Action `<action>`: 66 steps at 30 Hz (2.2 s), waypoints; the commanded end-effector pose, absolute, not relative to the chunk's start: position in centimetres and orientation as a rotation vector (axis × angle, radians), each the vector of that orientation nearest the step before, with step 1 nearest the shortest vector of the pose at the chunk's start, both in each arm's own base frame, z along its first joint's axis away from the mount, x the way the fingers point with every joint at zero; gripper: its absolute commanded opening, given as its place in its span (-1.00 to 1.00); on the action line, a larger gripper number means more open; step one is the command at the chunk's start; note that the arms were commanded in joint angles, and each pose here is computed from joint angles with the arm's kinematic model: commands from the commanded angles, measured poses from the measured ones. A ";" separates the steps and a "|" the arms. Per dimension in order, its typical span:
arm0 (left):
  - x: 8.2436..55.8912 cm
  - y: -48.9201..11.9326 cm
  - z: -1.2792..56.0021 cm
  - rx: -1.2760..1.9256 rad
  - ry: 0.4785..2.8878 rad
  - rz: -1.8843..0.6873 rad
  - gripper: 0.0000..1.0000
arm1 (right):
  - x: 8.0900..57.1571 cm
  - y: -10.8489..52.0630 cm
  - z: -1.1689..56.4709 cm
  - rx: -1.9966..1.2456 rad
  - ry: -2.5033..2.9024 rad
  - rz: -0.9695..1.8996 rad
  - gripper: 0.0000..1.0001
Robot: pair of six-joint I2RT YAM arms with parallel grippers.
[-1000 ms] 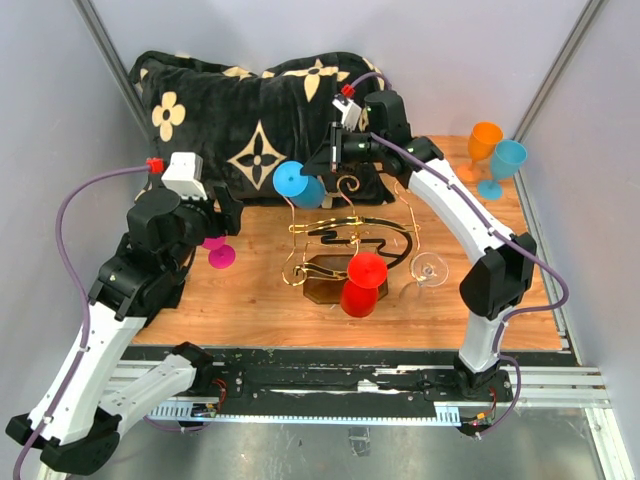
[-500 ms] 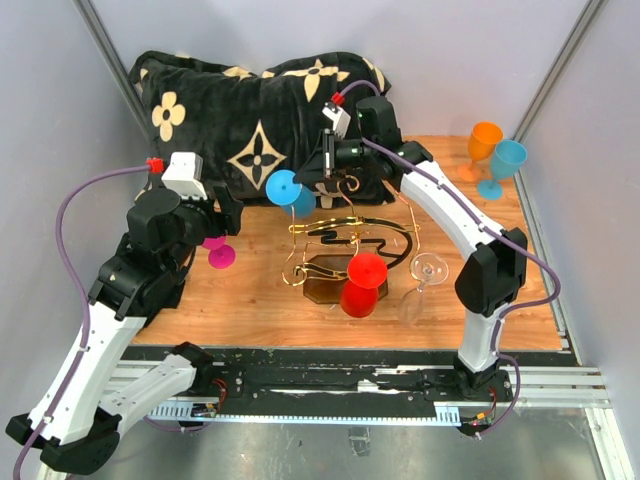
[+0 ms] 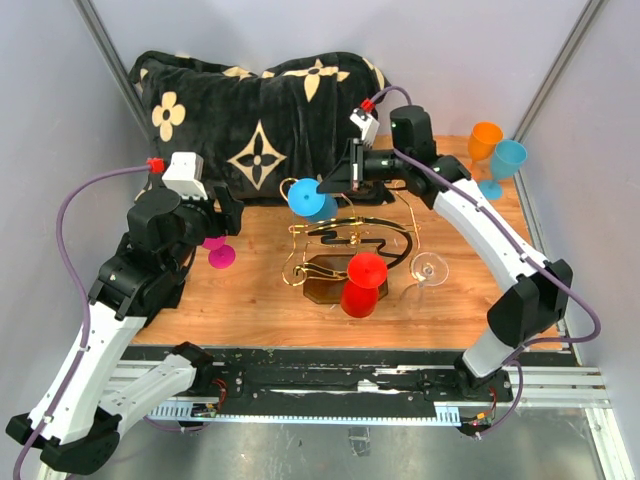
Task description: Take the wine glass off the wine glass rack
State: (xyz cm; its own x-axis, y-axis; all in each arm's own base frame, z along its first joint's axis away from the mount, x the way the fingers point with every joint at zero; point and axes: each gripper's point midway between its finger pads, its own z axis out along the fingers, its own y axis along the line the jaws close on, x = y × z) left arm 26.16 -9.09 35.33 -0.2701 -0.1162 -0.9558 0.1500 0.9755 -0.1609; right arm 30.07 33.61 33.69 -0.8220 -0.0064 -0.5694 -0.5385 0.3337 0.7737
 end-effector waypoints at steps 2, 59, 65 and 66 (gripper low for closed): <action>26.2 -9.3 35.3 0.027 1.825 -0.272 0.47 | 31.8 31.4 35.3 -0.464 2.084 1.457 -0.99; 28.1 -12.4 35.9 0.174 1.826 -0.341 0.50 | 55.4 3.4 27.2 -1.180 1.175 -0.630 -0.99; 28.7 -12.8 34.9 0.175 1.837 -0.348 0.50 | 58.1 3.0 23.2 -1.246 1.141 -0.620 -0.99; 28.8 -12.8 34.9 0.172 1.837 -0.346 0.50 | 58.5 3.1 22.6 -1.258 1.136 -0.617 -0.99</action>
